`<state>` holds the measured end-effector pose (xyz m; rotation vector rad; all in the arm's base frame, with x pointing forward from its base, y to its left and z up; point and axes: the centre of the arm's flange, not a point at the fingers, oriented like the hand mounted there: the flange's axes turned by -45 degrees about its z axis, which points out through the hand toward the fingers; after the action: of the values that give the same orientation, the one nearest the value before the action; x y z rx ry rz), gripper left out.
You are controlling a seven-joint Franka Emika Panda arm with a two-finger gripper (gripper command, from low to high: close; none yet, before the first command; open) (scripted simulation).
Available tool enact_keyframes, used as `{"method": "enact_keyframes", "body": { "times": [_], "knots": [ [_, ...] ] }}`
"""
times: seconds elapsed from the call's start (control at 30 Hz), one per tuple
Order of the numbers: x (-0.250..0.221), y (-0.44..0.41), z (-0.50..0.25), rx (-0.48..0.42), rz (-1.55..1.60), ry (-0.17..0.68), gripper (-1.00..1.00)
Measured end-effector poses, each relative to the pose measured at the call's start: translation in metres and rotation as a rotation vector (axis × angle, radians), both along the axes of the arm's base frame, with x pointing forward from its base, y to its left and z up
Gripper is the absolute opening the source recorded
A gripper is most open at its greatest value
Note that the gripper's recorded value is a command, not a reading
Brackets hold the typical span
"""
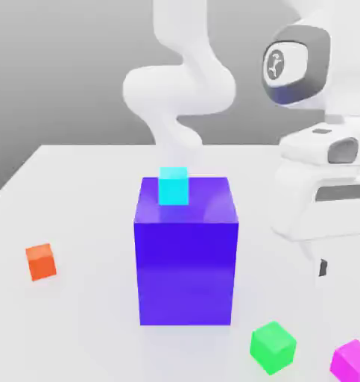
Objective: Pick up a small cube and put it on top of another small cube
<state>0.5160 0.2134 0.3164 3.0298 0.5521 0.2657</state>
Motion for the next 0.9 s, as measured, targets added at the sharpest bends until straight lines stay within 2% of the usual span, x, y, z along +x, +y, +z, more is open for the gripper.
{"method": "enact_keyframes", "body": {
  "times": [0.23, 0.37, 0.4, 0.6, 0.77, 0.9],
  "knots": [
    [-0.029, 0.053, -0.116, 0.008, 0.093, 0.161, 0.00],
    [-0.033, 0.058, -0.178, 0.010, 0.102, 0.178, 0.00],
    [-0.034, 0.058, -0.186, 0.010, 0.103, 0.179, -1.00],
    [-0.034, 0.058, -0.190, 0.011, 0.103, 0.178, -1.00],
    [-0.034, 0.057, -0.133, 0.012, 0.098, 0.179, -1.00],
    [-0.043, 0.010, -0.100, 0.033, -0.087, 0.180, -1.00]
  ]
}}
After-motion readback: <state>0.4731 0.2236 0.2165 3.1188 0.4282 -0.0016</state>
